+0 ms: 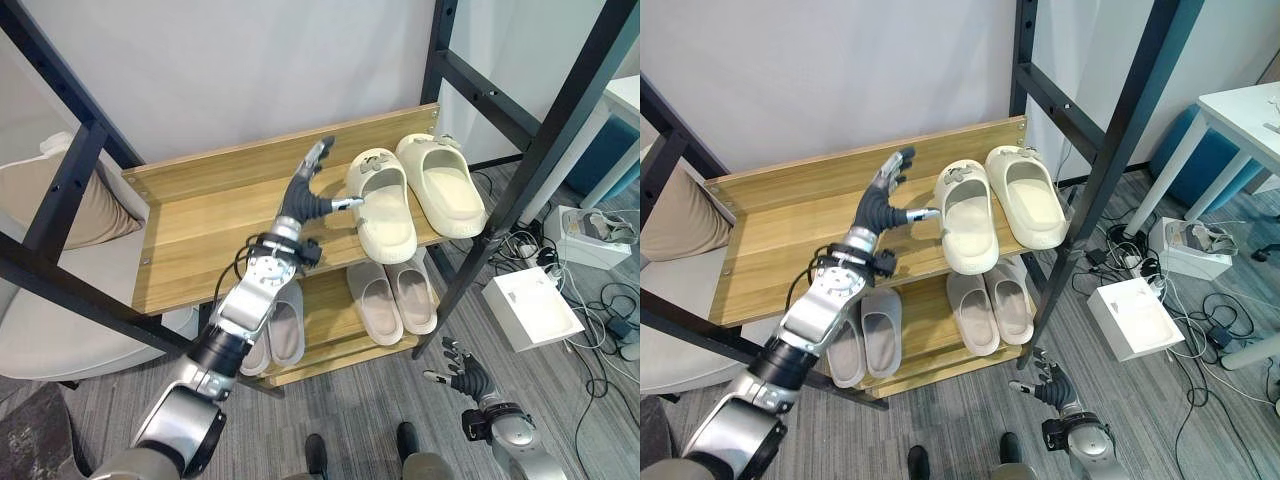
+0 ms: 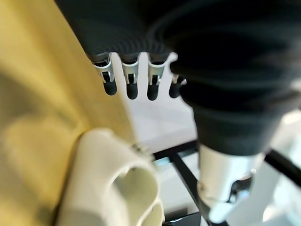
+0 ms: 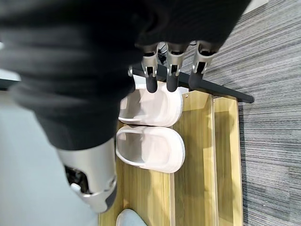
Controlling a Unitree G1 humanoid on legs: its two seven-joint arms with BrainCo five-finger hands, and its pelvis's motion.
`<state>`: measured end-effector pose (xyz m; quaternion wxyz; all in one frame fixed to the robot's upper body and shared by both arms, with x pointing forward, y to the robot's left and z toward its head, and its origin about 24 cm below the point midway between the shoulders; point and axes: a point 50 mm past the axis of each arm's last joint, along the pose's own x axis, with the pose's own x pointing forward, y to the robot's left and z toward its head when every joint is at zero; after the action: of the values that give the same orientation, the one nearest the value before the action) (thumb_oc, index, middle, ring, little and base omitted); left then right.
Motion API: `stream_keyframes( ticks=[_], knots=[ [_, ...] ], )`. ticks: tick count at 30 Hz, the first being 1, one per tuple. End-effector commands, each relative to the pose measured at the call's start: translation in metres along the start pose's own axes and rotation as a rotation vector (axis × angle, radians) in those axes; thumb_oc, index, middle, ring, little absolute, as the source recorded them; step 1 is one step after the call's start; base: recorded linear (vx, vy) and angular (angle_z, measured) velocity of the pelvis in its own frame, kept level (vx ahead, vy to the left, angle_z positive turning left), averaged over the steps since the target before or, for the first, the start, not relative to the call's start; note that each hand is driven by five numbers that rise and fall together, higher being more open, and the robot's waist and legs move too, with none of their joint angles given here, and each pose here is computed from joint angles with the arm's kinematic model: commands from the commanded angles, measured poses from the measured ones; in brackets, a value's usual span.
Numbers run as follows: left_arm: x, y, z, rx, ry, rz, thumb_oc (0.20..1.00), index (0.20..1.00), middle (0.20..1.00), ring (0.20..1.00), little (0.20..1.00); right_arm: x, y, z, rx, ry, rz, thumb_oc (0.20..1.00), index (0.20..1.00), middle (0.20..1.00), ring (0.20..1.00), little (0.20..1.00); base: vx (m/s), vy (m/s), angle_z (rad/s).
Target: Arrange the slippers neatly on the shoe rack.
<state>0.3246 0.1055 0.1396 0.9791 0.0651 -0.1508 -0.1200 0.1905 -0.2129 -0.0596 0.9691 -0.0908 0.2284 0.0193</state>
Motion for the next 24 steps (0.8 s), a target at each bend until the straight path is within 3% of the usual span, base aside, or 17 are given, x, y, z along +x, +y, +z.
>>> stream_keyframes(
  ticks=[1, 12, 18, 24],
  knots=[
    [0.007, 0.005, 0.013, -0.101, -0.053, -0.029, 1.000, 1.000, 1.000, 1.000, 1.000, 0.002, -0.004, 0.015, 0.002, -0.078, -0.001, 1.000, 1.000, 1.000, 1.000, 1.000, 0.00, 0.000, 0.00],
    [-0.017, -0.020, -0.008, -0.172, 0.063, -0.157, 1.000, 1.000, 1.000, 1.000, 1.000, 0.003, 0.001, 0.017, -0.016, -0.063, 0.058, 1.000, 1.000, 1.000, 1.000, 1.000, 0.00, 0.000, 0.00],
    [-0.012, -0.047, 0.005, -0.183, 0.021, -0.263, 1.000, 1.000, 1.000, 1.000, 1.000, 0.004, 0.001, 0.018, -0.019, -0.063, 0.067, 1.000, 1.000, 1.000, 1.000, 1.000, 0.00, 0.000, 0.00],
    [0.002, -0.058, -0.002, -0.161, 0.060, -0.237, 1.000, 1.000, 1.000, 1.000, 1.000, 0.007, 0.004, 0.021, -0.011, -0.075, 0.067, 1.000, 1.000, 1.000, 1.000, 1.000, 0.00, 0.000, 0.00]
  ],
)
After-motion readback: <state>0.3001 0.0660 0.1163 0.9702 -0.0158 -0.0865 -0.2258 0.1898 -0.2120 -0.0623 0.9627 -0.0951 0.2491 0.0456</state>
